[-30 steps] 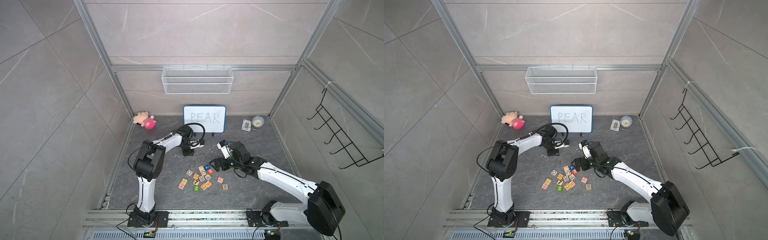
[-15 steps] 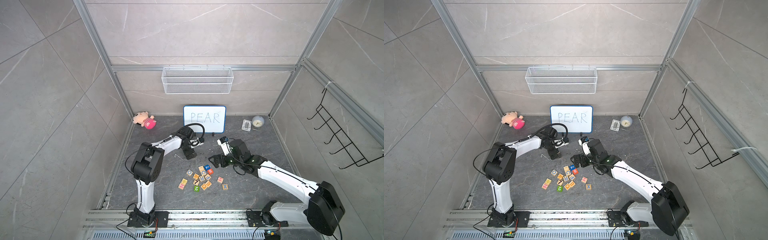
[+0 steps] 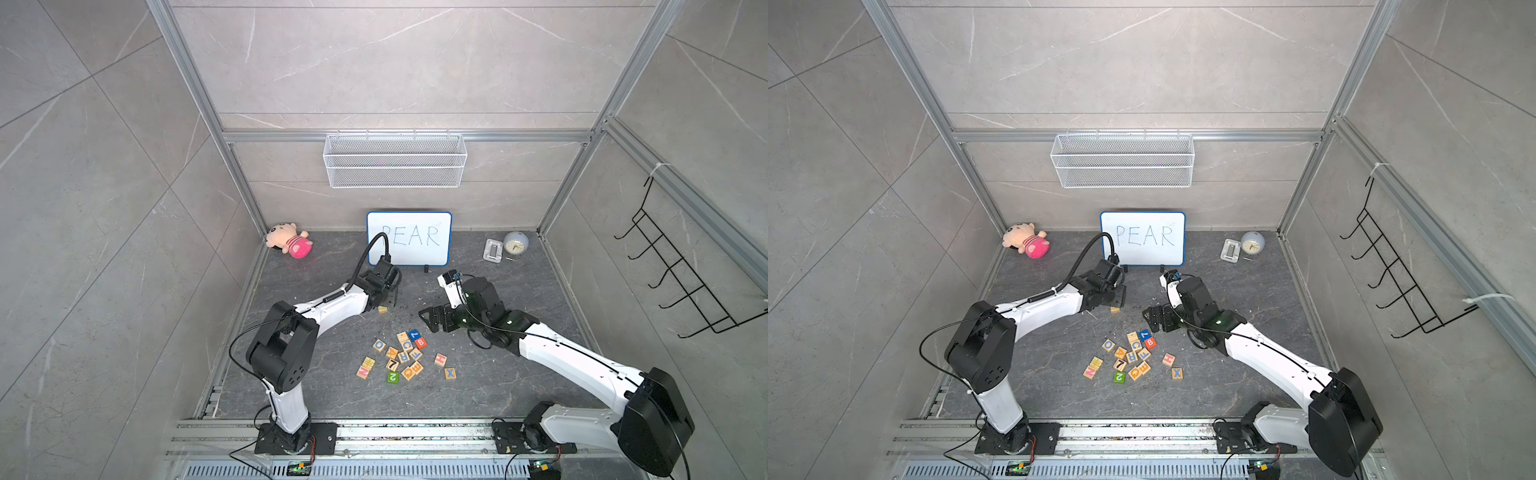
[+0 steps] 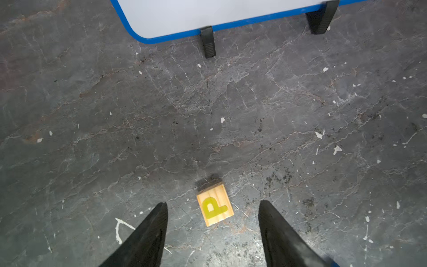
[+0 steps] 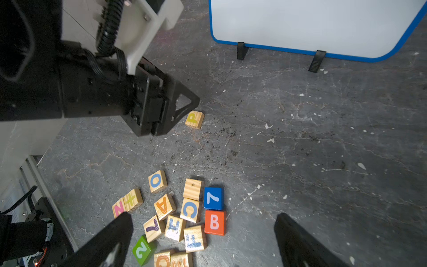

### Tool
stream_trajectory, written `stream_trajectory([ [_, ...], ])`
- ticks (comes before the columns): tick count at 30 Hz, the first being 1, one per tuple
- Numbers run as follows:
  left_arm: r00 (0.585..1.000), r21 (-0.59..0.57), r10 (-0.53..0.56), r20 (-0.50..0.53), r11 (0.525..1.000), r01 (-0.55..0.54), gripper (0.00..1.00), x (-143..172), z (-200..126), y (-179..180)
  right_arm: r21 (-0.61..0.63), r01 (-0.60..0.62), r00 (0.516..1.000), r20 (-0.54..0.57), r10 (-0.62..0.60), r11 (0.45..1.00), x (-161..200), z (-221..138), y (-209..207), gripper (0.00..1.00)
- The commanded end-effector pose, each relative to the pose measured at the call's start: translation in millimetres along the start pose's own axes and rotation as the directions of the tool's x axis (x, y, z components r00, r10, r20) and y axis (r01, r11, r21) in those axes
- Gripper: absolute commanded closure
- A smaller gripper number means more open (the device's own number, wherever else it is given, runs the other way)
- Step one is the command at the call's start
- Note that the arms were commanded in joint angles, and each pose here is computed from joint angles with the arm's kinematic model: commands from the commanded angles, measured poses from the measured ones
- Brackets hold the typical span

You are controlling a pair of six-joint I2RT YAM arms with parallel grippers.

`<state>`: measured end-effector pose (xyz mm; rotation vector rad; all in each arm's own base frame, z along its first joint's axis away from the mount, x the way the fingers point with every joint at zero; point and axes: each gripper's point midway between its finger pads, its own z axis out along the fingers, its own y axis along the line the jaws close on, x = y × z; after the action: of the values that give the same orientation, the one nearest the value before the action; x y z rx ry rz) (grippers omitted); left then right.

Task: Spell the uppercase word “pear” with letter blocks
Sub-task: Pick up the letter block from the center of the board.

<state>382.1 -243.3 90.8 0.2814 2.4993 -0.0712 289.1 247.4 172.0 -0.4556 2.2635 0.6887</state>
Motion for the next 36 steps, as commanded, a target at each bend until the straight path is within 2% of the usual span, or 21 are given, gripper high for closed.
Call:
stream_trajectory([
  [1,0.992,-0.102,-0.114,0.055,0.988,0.119,0.3,-16,-6,5,0.009,-0.009,1.0,0.021,0.009,1.0,-1,-6,0,0.02],
  [4,0.987,-0.123,-0.162,0.022,0.979,0.164,0.35,-9,2,6,0.012,-0.012,1.0,0.027,0.012,1.0,0,-8,-1,0.02],
  [10,0.975,-0.203,-0.222,-0.03,0.956,0.211,0.33,8,10,15,0.013,-0.004,1.0,0.027,0.003,1.0,1,-12,-1,0.02],
  [13,0.97,-0.23,-0.236,-0.062,0.949,0.216,0.38,16,14,17,0.014,0.003,1.0,0.028,-0.003,1.0,1,-12,-1,0.02],
  [19,0.968,-0.268,-0.226,-0.113,0.945,0.189,0.36,29,24,14,0.001,-0.001,0.999,0.032,0.001,1.0,1,-11,1,0.01],
  [24,0.967,-0.238,-0.215,-0.14,0.955,0.177,0.35,40,35,-3,-0.009,-0.009,0.999,0.041,0.009,1.0,2,-12,2,0.01],
  [31,0.963,-0.253,-0.22,-0.158,0.951,0.176,0.35,51,45,2,-0.007,-0.004,0.999,0.048,0.005,1.0,2,-16,2,0.01],
  [36,0.97,-0.252,-0.194,-0.149,0.956,0.152,0.42,52,51,5,-0.005,-0.004,0.999,0.043,0.004,1.0,3,-15,2,0.01],
])
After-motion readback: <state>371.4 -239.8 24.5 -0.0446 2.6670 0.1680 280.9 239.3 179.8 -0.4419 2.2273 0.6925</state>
